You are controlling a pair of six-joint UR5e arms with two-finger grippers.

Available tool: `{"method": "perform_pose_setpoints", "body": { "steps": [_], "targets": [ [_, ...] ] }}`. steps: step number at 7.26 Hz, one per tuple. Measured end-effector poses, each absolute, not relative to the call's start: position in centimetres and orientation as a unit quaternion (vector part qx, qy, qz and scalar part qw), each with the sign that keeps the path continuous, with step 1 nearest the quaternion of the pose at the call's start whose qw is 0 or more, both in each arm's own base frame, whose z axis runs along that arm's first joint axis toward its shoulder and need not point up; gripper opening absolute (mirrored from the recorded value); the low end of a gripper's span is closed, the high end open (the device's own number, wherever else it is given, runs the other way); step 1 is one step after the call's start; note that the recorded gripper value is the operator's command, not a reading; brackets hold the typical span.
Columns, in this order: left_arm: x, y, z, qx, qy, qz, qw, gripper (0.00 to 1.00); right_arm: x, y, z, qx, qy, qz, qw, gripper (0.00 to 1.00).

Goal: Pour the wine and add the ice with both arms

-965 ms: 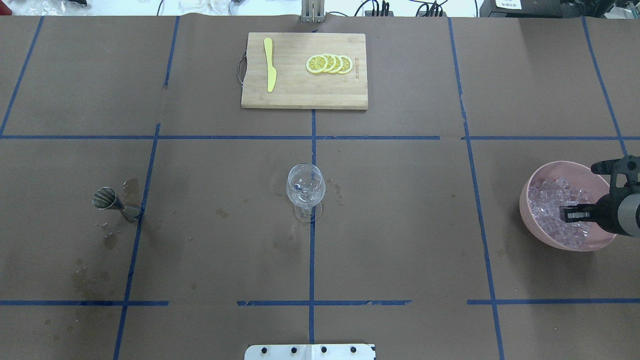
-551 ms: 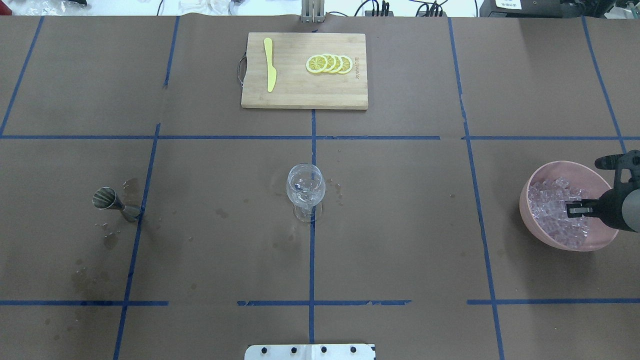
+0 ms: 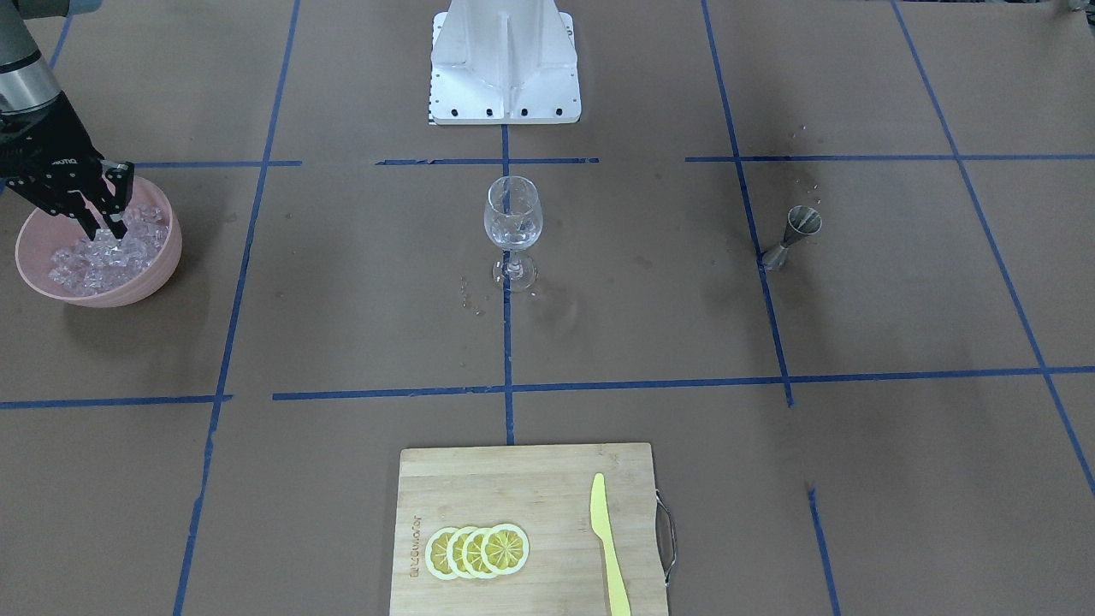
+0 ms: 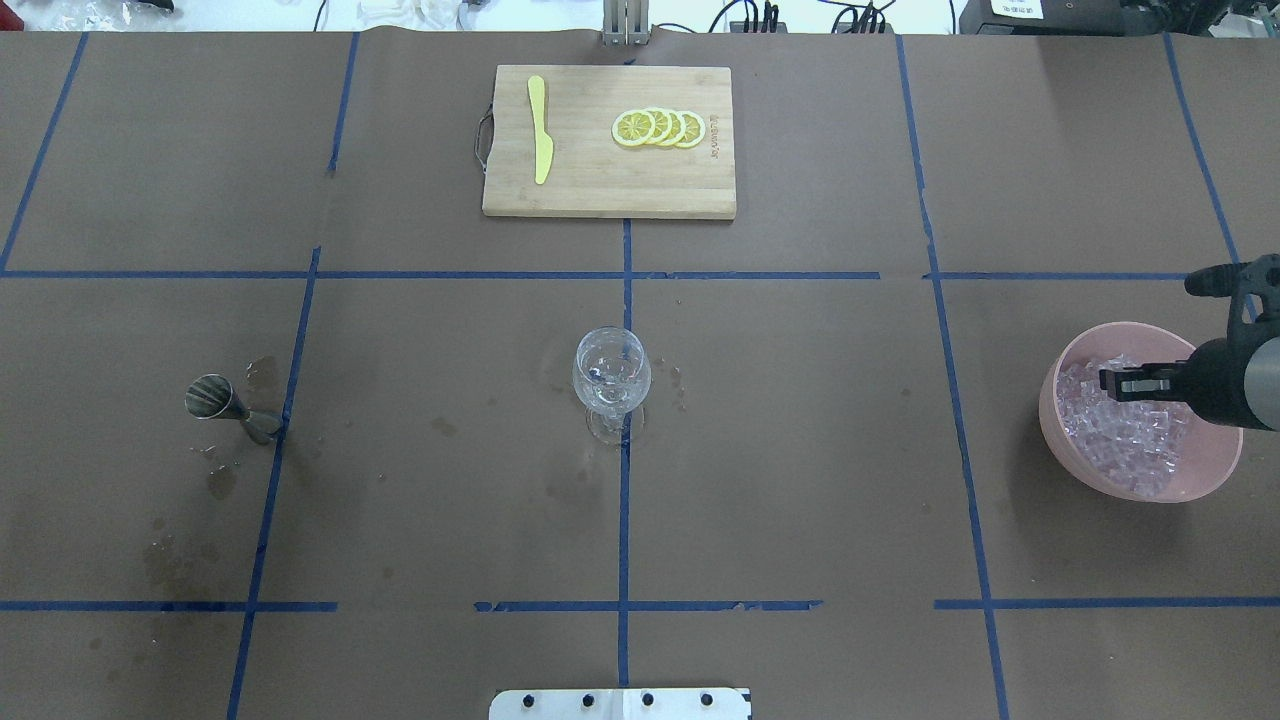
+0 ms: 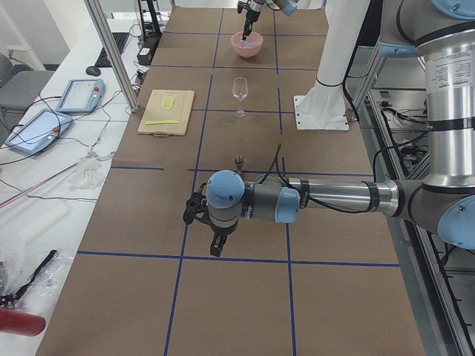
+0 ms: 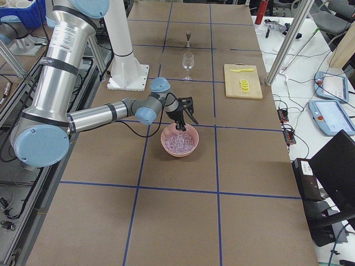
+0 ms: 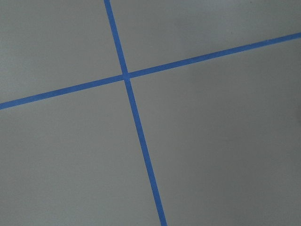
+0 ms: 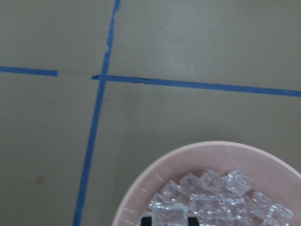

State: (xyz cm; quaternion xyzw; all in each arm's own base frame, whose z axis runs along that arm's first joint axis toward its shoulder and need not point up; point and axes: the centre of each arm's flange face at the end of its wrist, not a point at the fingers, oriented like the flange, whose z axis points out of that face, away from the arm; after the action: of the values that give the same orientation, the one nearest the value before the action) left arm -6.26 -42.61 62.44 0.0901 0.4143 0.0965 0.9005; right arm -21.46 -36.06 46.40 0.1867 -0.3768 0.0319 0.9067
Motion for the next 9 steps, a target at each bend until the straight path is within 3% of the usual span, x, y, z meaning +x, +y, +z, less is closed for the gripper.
{"method": "perform_pose_setpoints", "body": {
  "steps": [4, 7, 9],
  "targets": [
    [-6.1, -42.4, 64.2, 0.073, 0.415, 0.091, 0.902, 1.0, -27.3, -39.3, 28.5, 0.153, -0.395, 0.021, 0.906, 0.0],
    [-6.1, -42.4, 64.0, 0.075, 0.414, 0.092, 0.903, 1.0, -34.9, -37.8, 14.4, 0.103, -0.414, 0.035, 0.904, 0.0],
    [-6.2, -42.4, 63.8, 0.077, 0.413, 0.092, 0.903, 1.0, -41.0, -36.3, 9.1, 0.106, -0.417, 0.059, 0.901, 0.0]
  ]
}}
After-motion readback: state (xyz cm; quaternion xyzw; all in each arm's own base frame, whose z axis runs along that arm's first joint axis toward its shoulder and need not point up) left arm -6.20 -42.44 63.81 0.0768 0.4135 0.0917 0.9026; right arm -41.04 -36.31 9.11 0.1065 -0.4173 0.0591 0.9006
